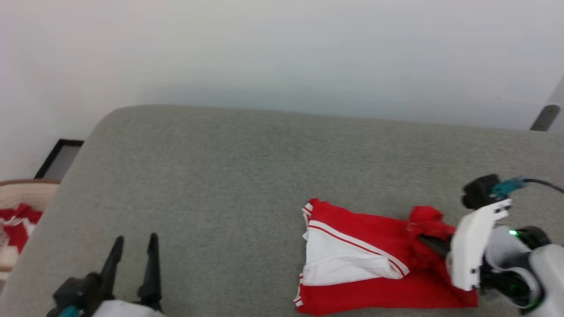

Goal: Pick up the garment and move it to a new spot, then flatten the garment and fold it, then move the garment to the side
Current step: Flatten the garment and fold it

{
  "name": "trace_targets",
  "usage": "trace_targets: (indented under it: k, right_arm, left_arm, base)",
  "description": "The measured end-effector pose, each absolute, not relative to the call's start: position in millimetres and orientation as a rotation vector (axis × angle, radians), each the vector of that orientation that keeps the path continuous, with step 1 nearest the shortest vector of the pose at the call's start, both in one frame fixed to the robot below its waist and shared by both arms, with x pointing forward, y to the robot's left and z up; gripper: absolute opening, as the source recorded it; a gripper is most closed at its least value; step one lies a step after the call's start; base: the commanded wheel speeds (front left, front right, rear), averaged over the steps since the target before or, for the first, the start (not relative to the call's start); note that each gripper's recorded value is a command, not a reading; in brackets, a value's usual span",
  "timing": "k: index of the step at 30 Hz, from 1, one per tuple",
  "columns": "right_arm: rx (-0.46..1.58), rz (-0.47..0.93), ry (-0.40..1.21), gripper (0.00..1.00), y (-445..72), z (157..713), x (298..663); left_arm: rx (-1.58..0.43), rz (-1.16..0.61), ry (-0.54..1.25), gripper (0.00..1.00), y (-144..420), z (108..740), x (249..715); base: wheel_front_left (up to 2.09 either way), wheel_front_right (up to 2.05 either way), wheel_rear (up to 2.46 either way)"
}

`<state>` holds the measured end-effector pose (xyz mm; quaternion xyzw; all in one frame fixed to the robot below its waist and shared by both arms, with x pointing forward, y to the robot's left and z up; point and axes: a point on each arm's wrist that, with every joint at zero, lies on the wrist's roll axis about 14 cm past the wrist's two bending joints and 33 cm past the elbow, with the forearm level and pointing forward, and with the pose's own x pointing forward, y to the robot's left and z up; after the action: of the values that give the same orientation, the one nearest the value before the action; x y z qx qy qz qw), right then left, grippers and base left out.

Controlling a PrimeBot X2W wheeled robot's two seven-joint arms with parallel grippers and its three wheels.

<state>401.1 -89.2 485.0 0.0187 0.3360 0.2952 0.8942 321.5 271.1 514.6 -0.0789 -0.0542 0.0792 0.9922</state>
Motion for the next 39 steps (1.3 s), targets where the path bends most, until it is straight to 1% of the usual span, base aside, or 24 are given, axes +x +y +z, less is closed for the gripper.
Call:
trace_targets:
  k: [6, 13, 23, 24, 25, 27, 28, 29, 30, 31, 36, 39]
  right_arm:
    - [0.02, 0.698, 0.701, 0.0, -38, 472, 406]
    - [-0.034, 0.763, 0.739, 0.0, 5, 452, 412]
    - [-0.062, 0.804, 0.81, 0.0, 39, 422, 409]
    - [-0.06, 0.809, 0.809, 0.09, 41, 422, 408]
    - [-0.059, 0.815, 0.805, 0.22, 44, 422, 406]
    - [-0.058, 0.832, 0.801, 0.38, 50, 424, 403]
    - [-0.055, 0.838, 0.797, 0.44, 51, 426, 402]
    - [-0.052, 0.845, 0.792, 0.64, 53, 428, 400]
    - [-0.055, 0.853, 0.785, 0.93, 54, 429, 398]
    - [-0.06, 0.86, 0.774, 1.0, 55, 432, 397]
    - [-0.032, 0.883, 0.697, 1.0, 57, 453, 398]
    - [-0.025, 0.876, 0.643, 1.0, 50, 467, 401]
  left_arm:
    - [-0.172, 0.152, -0.112, 1.0, 267, 517, 326]
    - [-0.182, 0.163, -0.095, 1.0, 269, 512, 328]
    - [-0.199, 0.186, -0.075, 1.0, 274, 505, 331]
    - [-0.202, 0.187, -0.073, 1.0, 275, 504, 332]
    - [-0.205, 0.187, -0.072, 1.0, 275, 503, 332]
    - [-0.205, 0.185, -0.07, 1.0, 275, 502, 332]
    - [-0.205, 0.186, -0.07, 1.0, 276, 502, 332]
    - [-0.205, 0.185, -0.07, 1.0, 276, 502, 333]
    - [-0.204, 0.184, -0.071, 1.0, 277, 503, 334]
    - [-0.203, 0.185, -0.072, 1.0, 278, 503, 334]
    - [-0.199, 0.17, -0.078, 1.0, 276, 505, 338]
    - [-0.196, 0.159, -0.078, 1.0, 274, 505, 340]
  base:
    - [0.0, 0.0, 0.0]
    - [0.0, 0.0, 0.0]
    - [0.0, 0.0, 0.0]
    - [0.0, 0.0, 0.0]
    - [0.0, 0.0, 0.0]
    - [0.0, 0.0, 0.0]
    - [0.0, 0.0, 0.0]
    - [0.0, 0.0, 0.0]
    - [0.0, 0.0, 0.0]
    - [0.0, 0.0, 0.0]
    - [0.0, 0.0, 0.0]
    - [0.0, 0.0, 0.0]
